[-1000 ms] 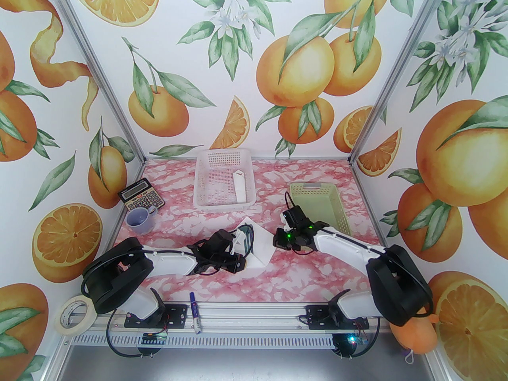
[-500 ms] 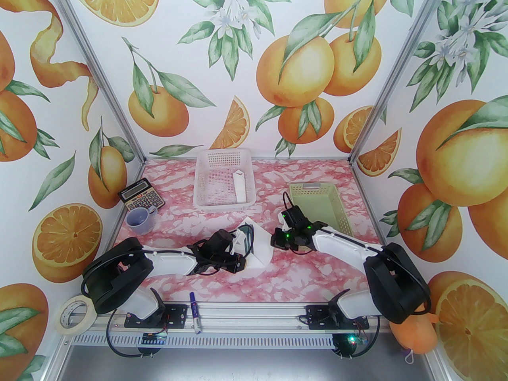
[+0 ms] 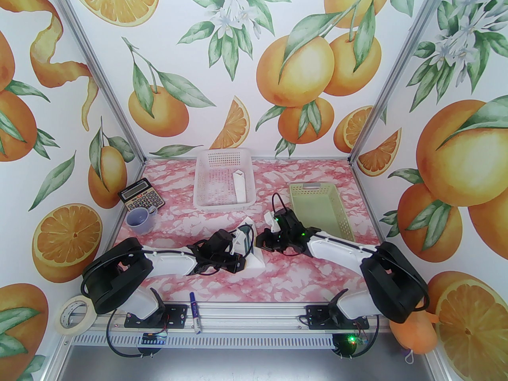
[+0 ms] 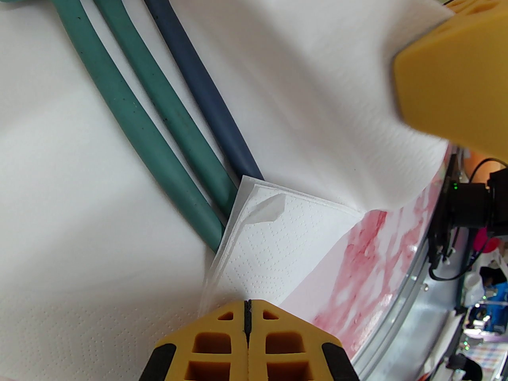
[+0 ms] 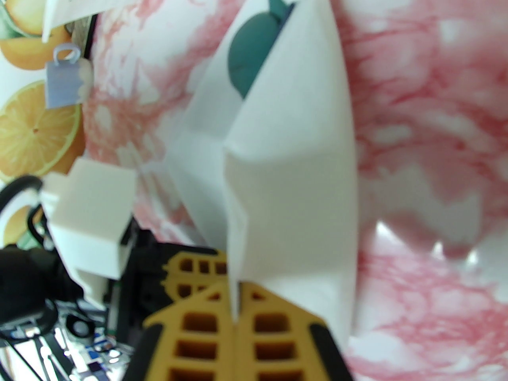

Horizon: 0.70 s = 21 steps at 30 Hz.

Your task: Place the utensils on the paper napkin and roll it up

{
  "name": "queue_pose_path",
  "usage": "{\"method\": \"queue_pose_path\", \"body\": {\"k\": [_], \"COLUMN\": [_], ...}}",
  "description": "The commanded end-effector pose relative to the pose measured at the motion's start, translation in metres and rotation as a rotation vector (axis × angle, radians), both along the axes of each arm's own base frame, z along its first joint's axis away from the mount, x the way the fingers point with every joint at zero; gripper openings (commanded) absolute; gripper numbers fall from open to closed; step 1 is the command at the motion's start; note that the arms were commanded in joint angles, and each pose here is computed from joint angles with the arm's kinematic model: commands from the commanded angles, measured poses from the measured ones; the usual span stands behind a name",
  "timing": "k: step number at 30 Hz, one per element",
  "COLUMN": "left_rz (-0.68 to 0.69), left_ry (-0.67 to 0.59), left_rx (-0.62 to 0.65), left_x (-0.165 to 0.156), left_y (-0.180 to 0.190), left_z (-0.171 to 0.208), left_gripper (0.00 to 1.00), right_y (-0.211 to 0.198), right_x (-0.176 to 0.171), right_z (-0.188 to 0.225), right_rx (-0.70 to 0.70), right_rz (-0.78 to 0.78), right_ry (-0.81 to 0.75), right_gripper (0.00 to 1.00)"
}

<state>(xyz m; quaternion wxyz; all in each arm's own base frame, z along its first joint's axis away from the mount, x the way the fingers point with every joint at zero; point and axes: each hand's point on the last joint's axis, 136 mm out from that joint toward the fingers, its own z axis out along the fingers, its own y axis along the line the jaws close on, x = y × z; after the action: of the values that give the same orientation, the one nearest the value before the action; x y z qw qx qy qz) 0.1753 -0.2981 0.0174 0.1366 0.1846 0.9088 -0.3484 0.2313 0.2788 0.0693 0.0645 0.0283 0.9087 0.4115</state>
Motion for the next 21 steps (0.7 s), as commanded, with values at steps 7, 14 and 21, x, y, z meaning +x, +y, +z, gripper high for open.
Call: {"method": "queue_pose_path", "body": {"k": [7,14,21], "left_rz": [0.012,0.008,0.007], "left_ry": [-0.011,-0.009,-0.010], "left_rx": [0.016,0.014,0.011], "left_x": [0.002,0.001,0.001], "left_y": [0.006,0.004,0.004], "left_z": [-0.002,-0.003,-0.002], "left_gripper": [0.00,0.00,0.00], "right_y": [0.027,0.035,0.041], "right_x": [0.001,0.004,0.004], "right_z": [0.000,-0.009,-0.019], "right_rx": [0.093,0.088,0.089], "right_rz": [-0.003,-0.018,-0.023], "right_ry": [0.006,-0.002,0.004], "right_gripper": [0.00,0.00,0.00]}}
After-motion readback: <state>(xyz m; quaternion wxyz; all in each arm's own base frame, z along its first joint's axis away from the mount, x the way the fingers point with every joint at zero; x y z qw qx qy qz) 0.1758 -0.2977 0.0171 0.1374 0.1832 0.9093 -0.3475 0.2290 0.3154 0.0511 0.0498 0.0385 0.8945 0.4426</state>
